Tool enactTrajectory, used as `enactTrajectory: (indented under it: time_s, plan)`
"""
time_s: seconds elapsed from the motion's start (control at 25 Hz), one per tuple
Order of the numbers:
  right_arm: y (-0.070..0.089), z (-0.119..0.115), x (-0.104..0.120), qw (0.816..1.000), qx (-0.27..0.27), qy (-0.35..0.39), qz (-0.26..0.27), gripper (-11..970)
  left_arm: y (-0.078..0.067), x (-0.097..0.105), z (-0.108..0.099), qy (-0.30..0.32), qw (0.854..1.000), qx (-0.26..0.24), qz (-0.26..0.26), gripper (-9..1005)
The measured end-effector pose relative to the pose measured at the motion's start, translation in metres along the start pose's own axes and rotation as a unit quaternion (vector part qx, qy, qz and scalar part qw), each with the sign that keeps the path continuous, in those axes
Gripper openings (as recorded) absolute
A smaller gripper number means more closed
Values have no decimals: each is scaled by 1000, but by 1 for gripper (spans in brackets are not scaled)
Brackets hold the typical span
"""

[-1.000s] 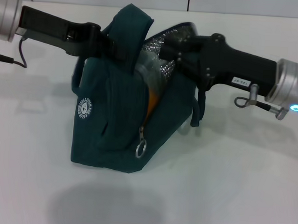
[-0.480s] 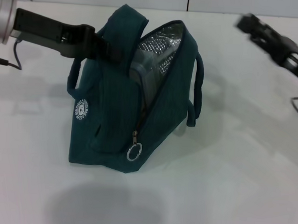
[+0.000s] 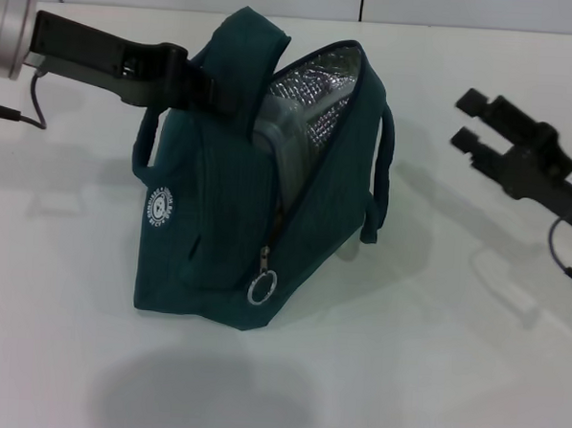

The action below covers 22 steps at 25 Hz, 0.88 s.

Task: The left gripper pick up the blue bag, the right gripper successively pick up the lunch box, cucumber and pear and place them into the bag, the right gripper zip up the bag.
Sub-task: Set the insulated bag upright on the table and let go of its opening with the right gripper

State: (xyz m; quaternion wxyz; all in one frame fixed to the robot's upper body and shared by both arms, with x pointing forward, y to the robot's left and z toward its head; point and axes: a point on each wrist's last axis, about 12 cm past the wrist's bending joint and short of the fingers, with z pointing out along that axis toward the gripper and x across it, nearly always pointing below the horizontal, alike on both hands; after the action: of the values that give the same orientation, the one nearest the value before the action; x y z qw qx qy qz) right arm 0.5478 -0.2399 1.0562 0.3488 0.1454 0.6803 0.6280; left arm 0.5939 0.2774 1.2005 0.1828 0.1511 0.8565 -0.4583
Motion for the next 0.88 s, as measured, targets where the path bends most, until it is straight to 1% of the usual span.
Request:
enactTrajectory:
  time_s: [0.2,0.32,0.44,0.64,0.88]
  plan:
    - [4,23,10,998,11,59,19,740,0,1,2,1,1000,2,1,55]
    - [8,37,17,995,15,101,19,742,-1,0,3,2,1000,3,4,55]
    - [11,47,21,992,19,122,16,743,-3,-2,5,4,1000,6,8,55]
    - [16,53,23,991,12,132,16,744,-2,-1,6,4,1000,7,8,55]
    - [20,51,25,990,-8,138,26,745,-2,0,6,3,1000,6,7,56]
